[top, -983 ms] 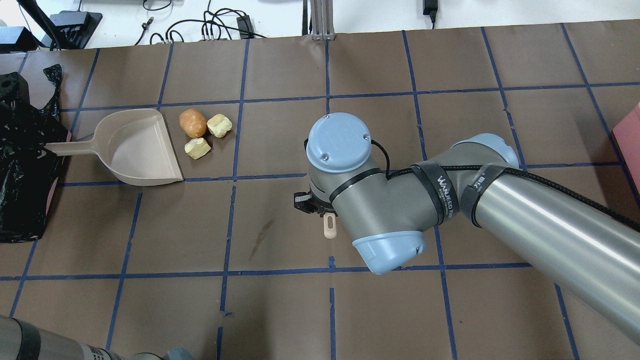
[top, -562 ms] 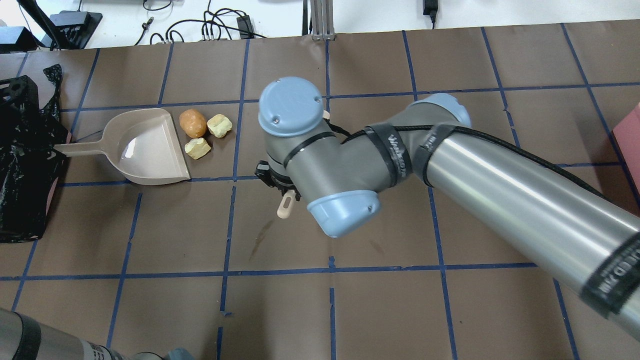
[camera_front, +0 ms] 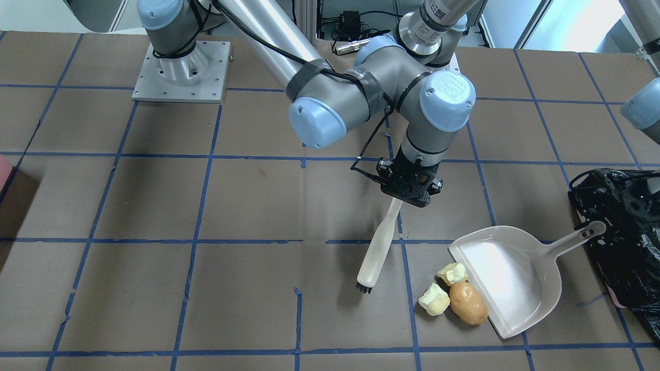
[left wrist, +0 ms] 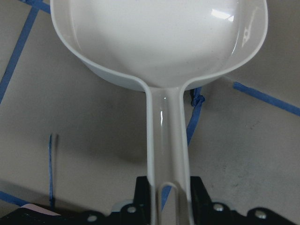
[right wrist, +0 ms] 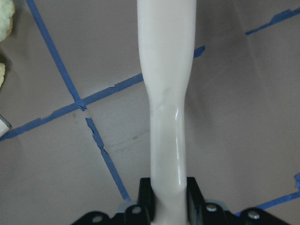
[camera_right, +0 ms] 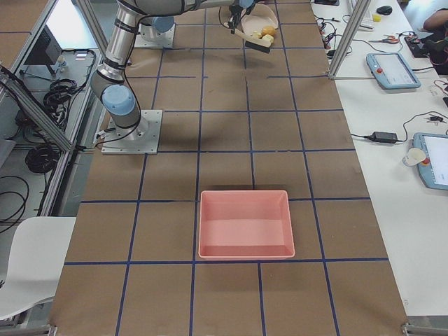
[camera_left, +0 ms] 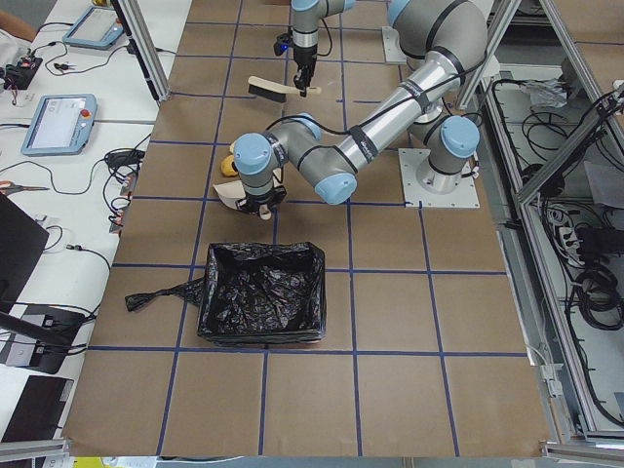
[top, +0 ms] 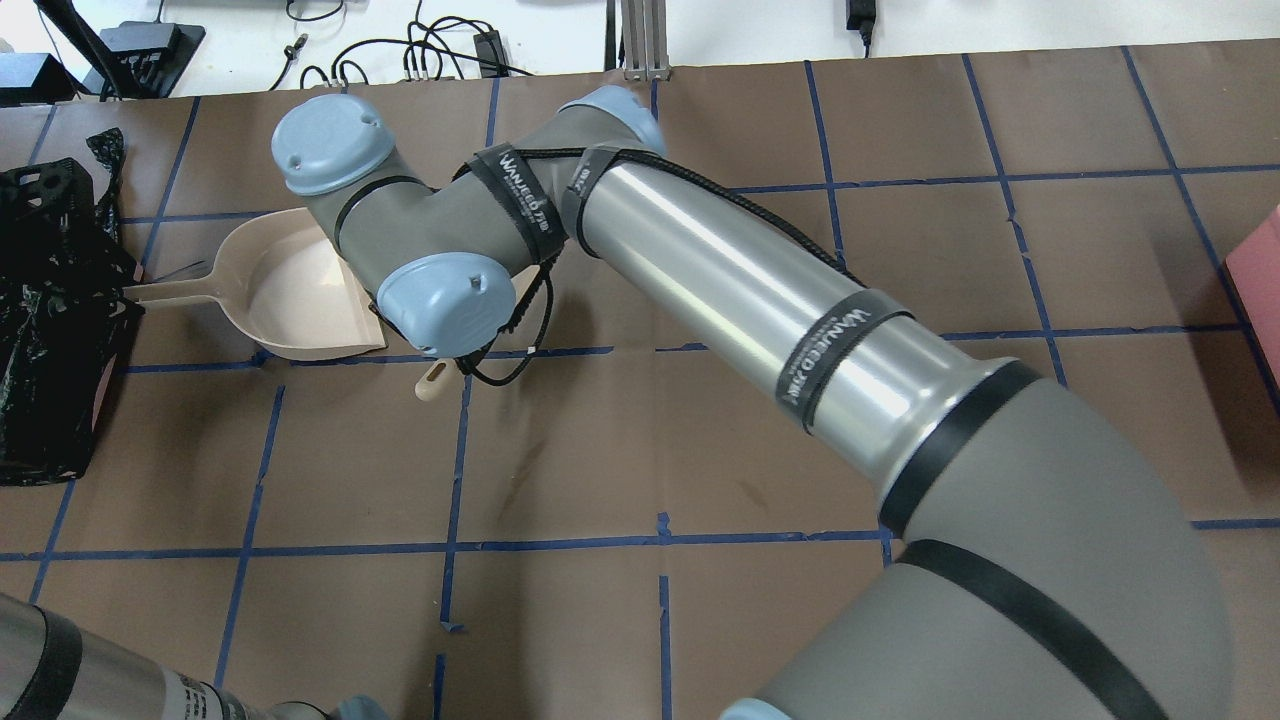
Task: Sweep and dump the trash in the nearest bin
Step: 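Sweep the potato and foam chunks into the dustpan with the brush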
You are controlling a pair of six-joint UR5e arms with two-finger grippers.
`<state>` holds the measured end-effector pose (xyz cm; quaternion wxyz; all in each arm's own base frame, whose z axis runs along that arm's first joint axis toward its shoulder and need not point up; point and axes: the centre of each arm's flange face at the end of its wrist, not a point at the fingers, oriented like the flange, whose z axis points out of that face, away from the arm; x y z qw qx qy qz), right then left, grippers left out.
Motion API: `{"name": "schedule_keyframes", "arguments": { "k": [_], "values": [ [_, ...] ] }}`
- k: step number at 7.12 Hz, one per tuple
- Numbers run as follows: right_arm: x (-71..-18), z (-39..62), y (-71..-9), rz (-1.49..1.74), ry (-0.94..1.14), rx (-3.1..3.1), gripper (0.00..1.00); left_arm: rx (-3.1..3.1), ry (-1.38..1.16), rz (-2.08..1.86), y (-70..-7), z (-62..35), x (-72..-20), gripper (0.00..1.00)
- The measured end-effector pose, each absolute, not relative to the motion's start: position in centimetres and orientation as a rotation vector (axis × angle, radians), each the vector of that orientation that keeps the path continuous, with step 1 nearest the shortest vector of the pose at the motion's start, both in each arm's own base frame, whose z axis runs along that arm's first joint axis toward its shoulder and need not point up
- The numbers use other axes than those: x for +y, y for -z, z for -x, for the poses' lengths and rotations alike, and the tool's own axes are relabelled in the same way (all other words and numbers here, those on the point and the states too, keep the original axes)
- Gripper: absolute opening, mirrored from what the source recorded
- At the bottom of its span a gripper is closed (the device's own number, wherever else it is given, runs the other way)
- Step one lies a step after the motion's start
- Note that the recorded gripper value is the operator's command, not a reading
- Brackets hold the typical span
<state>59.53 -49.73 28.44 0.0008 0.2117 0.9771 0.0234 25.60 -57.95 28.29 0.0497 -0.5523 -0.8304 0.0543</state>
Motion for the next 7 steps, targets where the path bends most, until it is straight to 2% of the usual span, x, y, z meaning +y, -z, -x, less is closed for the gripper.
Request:
{"name": "schedule_keyframes", "arguments": {
  "k": [5, 7],
  "values": [
    [-53.0, -66.5, -22.9, -0.555, -0.013, 3.024, 0.0, -2.562, -0.116, 1.673, -27.0, -25.5, -58.4, 0.07],
    [-53.8, -67.3, -22.8, -0.218, 0.045, 3.037, 0.0, -2.605, -0.035, 1.667, -26.7, -25.1, -58.4, 0.07]
  ]
}}
